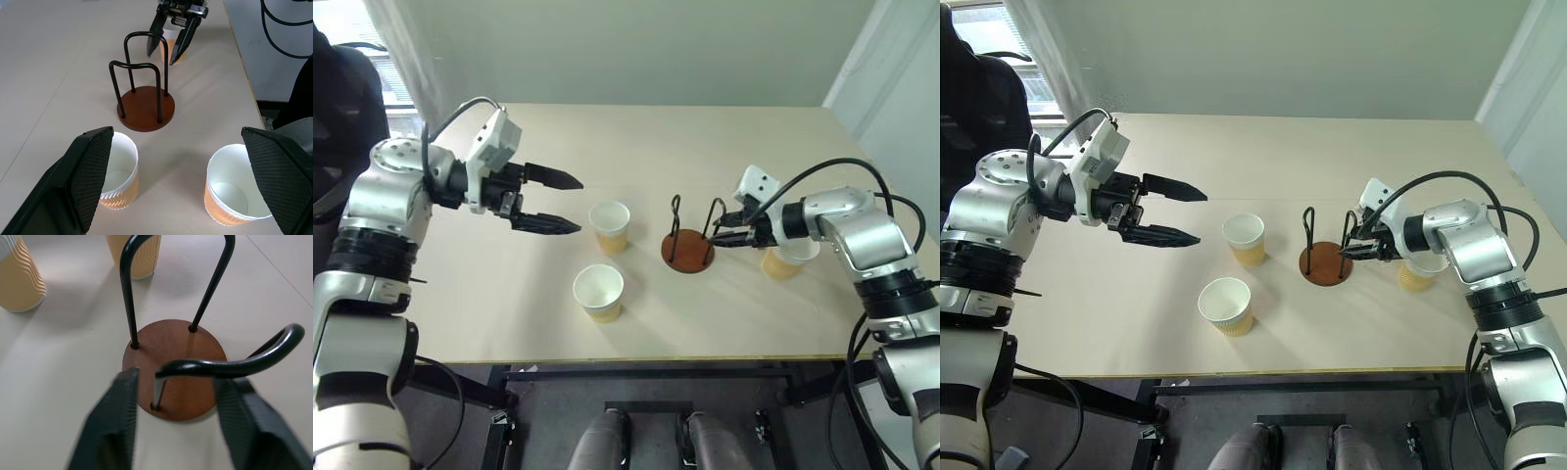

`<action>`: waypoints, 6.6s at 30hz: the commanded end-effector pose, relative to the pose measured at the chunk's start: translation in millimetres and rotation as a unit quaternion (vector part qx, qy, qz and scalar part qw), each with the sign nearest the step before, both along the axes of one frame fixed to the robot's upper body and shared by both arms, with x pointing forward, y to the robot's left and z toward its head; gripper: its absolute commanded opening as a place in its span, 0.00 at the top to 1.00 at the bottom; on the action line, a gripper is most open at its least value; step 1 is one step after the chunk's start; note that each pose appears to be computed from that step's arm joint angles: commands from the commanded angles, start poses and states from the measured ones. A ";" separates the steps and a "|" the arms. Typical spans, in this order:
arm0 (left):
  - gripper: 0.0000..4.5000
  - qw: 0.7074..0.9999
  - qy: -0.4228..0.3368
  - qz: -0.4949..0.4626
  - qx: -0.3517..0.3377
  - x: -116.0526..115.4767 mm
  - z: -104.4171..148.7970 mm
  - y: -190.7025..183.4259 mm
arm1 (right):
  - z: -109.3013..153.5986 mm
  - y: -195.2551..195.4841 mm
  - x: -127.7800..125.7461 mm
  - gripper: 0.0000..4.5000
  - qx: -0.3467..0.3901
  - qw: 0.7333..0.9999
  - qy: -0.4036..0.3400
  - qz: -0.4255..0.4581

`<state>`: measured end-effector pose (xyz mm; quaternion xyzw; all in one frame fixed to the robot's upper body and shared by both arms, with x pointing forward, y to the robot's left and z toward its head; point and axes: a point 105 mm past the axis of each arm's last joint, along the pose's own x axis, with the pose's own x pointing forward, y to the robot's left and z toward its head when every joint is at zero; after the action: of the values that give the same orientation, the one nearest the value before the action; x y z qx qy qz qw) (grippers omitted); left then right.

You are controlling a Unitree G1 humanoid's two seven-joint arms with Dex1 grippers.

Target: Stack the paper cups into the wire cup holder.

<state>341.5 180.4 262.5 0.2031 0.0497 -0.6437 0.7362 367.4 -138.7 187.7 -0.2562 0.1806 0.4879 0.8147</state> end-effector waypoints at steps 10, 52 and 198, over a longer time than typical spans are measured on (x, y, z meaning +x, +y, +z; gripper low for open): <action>0.00 0.999 -0.013 -0.034 -0.009 -5.5 13.1 -11.9 | 39.2 -41.5 -4.3 0.00 -0.036 0.997 -0.065 -0.035; 0.00 0.998 -0.021 -0.067 -0.006 -2.7 13.8 -31.3 | 14.5 -126.3 -37.1 0.00 -0.333 0.939 -0.075 0.033; 0.00 0.890 -0.220 -0.065 0.394 57.0 -18.1 -30.8 | 116.1 -31.3 -33.4 0.09 -0.051 0.990 -0.118 0.060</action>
<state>397.3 151.0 237.9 0.6048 0.1357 -0.5639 0.5457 337.5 -170.5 290.4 -0.3434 0.1103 0.4974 0.7890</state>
